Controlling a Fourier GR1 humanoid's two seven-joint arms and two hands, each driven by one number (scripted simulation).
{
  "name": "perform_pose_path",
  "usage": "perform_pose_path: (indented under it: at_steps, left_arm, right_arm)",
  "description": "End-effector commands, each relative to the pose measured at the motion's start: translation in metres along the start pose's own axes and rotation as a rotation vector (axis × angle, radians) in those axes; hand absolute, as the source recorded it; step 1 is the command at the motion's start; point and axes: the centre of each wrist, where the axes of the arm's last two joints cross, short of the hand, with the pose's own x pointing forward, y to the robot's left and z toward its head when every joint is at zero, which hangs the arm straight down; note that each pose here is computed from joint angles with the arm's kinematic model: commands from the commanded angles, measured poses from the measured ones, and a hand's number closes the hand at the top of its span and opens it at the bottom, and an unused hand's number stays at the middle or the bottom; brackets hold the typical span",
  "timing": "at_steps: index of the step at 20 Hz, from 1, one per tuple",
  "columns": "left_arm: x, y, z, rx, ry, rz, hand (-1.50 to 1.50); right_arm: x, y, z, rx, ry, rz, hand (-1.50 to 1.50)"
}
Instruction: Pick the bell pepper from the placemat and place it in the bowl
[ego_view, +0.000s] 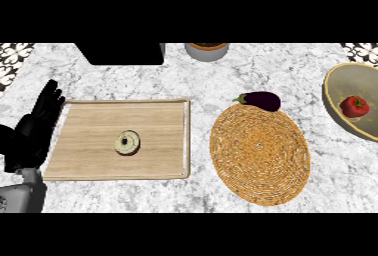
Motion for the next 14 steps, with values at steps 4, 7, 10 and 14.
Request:
perform_pose_path:
  at_steps: [4, 7, 10, 14]
  left_arm:
    - [0.013, -0.01, 0.006, 0.005, 0.004, 0.006, 0.0]
    - [0.0, 0.005, -0.003, 0.037, 0.001, 0.001, 0.0]
    - [0.012, 0.003, 0.004, -0.012, 0.002, 0.021, 0.0]
    - [-0.012, -0.001, 0.003, -0.017, 0.003, 0.01, 0.0]
  right_arm:
    - [-0.021, -0.098, 0.026, 0.015, 0.0, -0.061, -1.5]
    - [-0.041, -0.123, 0.044, 0.076, 0.003, -0.157, -1.5]
    - [-0.049, -0.136, 0.053, 0.07, -0.063, -0.173, -1.5]
    - [-0.038, -0.151, 0.053, 0.104, -0.065, -0.193, -1.5]
